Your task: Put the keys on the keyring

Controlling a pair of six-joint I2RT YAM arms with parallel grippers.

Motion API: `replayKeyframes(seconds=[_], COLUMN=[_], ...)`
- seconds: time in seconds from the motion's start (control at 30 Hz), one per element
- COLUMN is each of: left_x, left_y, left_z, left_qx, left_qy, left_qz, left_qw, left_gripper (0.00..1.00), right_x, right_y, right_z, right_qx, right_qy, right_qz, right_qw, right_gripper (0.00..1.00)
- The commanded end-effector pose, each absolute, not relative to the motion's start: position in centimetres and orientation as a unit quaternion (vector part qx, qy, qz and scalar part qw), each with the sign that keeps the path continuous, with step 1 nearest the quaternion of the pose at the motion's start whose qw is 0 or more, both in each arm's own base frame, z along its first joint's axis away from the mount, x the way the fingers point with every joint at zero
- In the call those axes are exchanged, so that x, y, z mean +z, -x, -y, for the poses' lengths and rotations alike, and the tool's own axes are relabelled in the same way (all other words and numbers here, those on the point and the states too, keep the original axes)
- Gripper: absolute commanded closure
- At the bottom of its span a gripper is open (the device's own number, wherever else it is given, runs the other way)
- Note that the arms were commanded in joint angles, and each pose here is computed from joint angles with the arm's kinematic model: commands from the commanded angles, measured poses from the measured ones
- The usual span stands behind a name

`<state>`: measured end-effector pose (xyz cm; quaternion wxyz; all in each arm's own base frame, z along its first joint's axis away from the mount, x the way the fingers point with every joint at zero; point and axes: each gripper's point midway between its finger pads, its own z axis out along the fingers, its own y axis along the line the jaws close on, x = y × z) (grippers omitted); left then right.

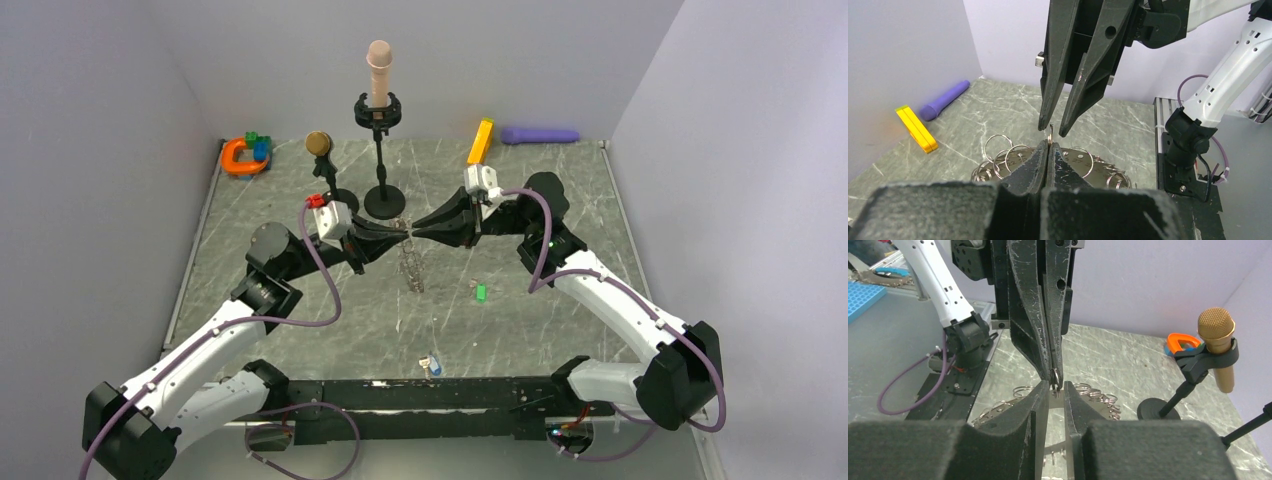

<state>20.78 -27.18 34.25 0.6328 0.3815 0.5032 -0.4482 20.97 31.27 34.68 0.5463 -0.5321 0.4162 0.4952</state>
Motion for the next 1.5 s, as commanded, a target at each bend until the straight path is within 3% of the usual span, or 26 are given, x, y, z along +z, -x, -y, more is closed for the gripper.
replayKeyframes(seconds=[0.0, 0.3, 0.4, 0.77, 0.8, 0.87, 1.03, 1.47], left_x=[37.3, 37.6, 37.5, 36.6, 36.3, 35.9, 34.8, 34.1], left_y=[-20.2, -20.2, -20.2, -20.3, -20.3, -20.5, -20.5, -20.5], left_z=[26.9, 27.0, 27.2, 27.4, 27.4, 27.3, 27.0, 26.4], left_qx=[-0.453, -0.461, -0.464, -0.467, -0.465, -0.457, -0.436, -0.396], left_qy=[-0.374, -0.371, -0.373, -0.375, -0.376, -0.378, -0.396, -0.430], left_qz=[-0.456, -0.450, -0.451, -0.464, -0.470, -0.481, -0.501, -0.517], left_qw=[0.669, 0.669, 0.665, 0.652, 0.649, 0.646, 0.634, 0.625], left_gripper=[1.00, 1.00, 1.00, 1.00, 0.97, 0.80, 0.55, 0.50], right_x=[35.4, 34.7, 35.1, 35.7, 35.6, 35.5, 35.4, 33.4], right_y=[-20.3, -20.4, -20.5, -20.1, -20.1, -20.1, -19.9, -20.3], right_z=[-31.2, -31.2, -31.2, -31.1, -31.0, -30.9, -30.8, -30.5], right_qx=[0.501, 0.496, 0.495, 0.487, 0.482, 0.475, 0.470, 0.436], right_qy=[0.542, 0.548, 0.543, 0.558, 0.562, 0.571, 0.586, 0.639], right_qz=[-0.393, -0.396, -0.394, -0.378, -0.378, -0.379, -0.381, -0.388], right_qw=[0.549, 0.544, 0.553, 0.556, 0.556, 0.553, 0.538, 0.502], right_gripper=[0.80, 0.81, 1.00, 1.00, 1.00, 1.00, 1.00, 1.00])
